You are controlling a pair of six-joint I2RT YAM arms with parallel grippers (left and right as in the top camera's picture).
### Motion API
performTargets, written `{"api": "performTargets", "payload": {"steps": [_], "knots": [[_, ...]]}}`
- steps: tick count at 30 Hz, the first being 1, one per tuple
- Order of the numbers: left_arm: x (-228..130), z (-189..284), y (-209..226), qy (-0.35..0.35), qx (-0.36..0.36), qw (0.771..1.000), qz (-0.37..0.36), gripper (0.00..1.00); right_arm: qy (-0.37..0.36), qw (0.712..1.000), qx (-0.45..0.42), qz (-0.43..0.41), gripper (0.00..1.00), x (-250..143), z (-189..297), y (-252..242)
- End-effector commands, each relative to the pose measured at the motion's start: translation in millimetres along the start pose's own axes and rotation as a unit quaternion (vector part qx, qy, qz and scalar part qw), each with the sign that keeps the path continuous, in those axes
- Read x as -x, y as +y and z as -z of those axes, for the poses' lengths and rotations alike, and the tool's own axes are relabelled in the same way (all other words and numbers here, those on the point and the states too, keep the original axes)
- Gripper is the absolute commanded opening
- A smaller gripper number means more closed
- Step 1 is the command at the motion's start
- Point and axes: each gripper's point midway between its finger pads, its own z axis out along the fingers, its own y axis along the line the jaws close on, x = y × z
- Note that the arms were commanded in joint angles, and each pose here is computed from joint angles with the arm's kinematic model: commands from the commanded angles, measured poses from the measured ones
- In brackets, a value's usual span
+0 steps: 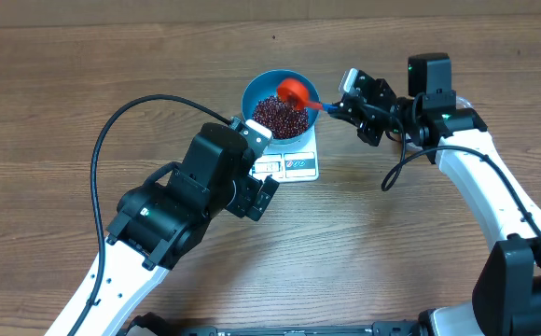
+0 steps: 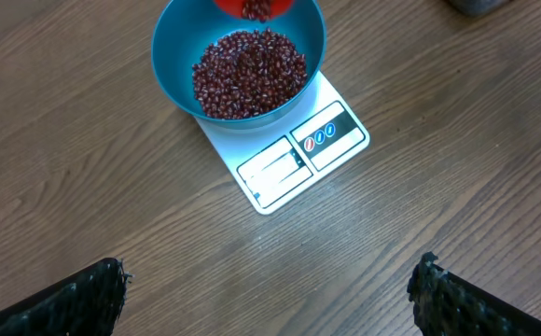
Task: Scoop item into bowl and weigh 150g on scale
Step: 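Tilt the scoop slowly to trickle beans into the teal bowl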
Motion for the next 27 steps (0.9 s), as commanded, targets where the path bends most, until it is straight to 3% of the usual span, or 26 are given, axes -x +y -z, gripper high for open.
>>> {"api": "performTargets", "payload": {"steps": [1,27], "knots": [[-1,-2,-1,0.003,-0.005,1.0,-0.006,1.0,0.009,0.999,-0.034,0.019,0.04,4,2,-16],[-1,-2,-1,0.003,-0.005,1.0,-0.006,1.0,0.01,1.0,-0.002,-0.005,0.04,-1,2,-2]]}}
